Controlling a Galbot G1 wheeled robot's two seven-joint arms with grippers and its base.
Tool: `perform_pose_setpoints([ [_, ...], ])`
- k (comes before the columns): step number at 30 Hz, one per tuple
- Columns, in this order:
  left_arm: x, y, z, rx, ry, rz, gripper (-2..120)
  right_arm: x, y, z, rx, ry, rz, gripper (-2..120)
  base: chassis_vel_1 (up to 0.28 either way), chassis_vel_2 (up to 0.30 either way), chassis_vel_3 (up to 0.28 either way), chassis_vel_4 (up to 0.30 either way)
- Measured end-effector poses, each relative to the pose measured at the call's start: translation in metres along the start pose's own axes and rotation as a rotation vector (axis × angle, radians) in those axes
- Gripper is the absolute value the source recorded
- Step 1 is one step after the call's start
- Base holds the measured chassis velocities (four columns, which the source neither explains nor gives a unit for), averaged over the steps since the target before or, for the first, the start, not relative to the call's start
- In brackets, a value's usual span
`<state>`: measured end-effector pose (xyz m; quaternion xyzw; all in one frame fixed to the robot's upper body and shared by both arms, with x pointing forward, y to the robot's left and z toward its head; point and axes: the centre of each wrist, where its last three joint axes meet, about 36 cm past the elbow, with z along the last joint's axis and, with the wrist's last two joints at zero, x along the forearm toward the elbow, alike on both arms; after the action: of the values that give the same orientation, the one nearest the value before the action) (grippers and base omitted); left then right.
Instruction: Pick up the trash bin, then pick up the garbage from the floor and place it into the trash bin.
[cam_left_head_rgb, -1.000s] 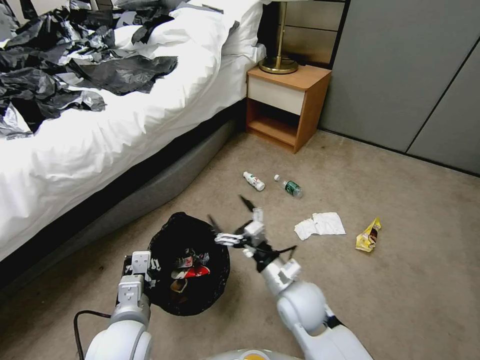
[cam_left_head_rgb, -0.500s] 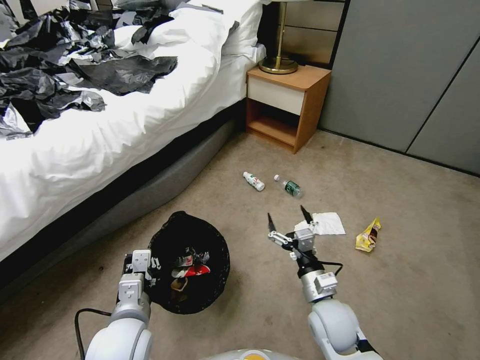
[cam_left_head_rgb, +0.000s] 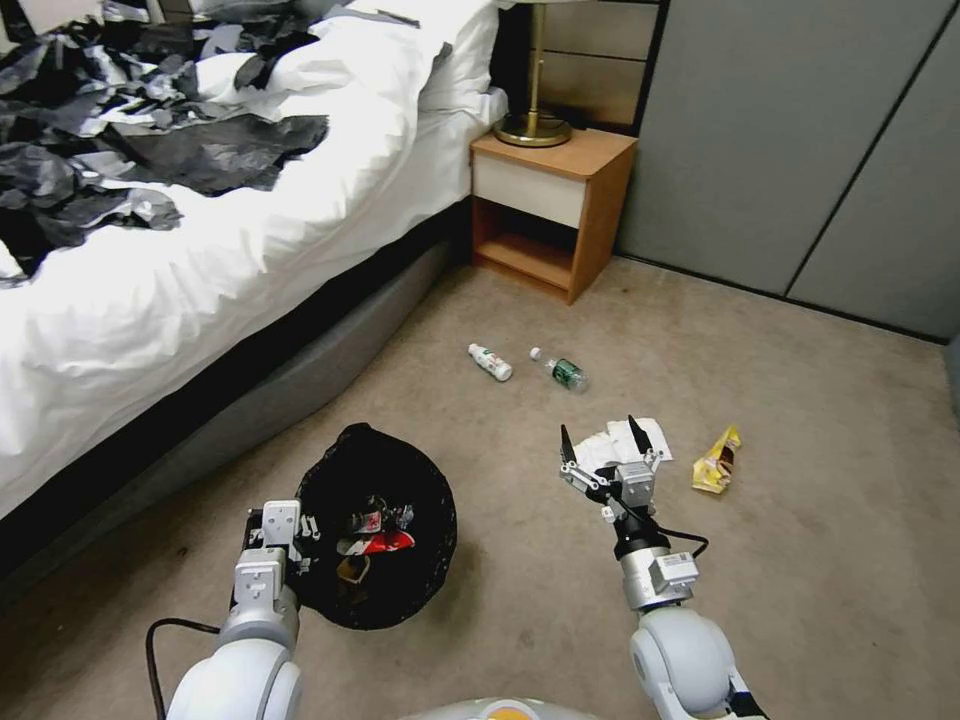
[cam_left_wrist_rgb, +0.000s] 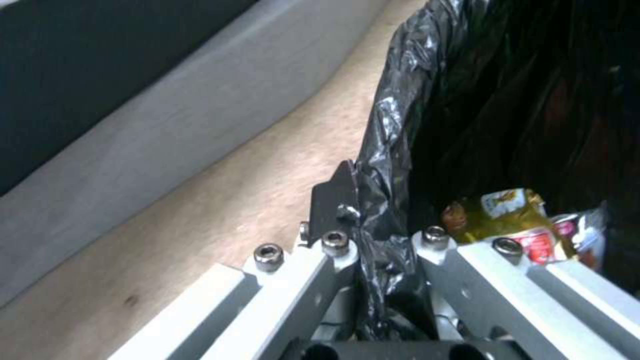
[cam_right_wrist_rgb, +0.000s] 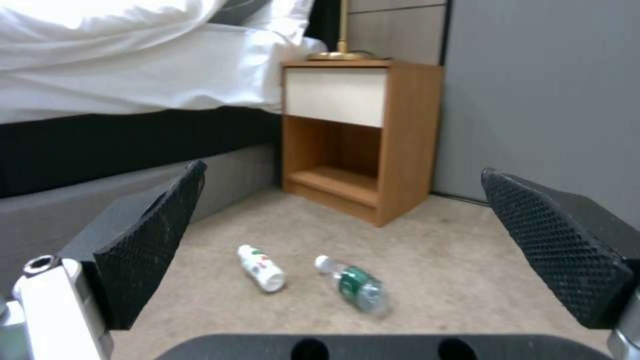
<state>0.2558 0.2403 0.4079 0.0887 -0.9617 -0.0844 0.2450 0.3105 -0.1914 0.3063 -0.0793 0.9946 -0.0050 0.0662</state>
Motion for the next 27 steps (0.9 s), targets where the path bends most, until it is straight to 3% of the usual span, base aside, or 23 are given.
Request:
perform_pose_setpoints([
  [27,0.0006,-0.0001,-0.0015,0.011,-0.027,-0.001,1,-0.0005,-0.0022,0.0022,-0.003,-0.01,-0.008,100,-0.118,-0.117,-0.117,-0.117],
])
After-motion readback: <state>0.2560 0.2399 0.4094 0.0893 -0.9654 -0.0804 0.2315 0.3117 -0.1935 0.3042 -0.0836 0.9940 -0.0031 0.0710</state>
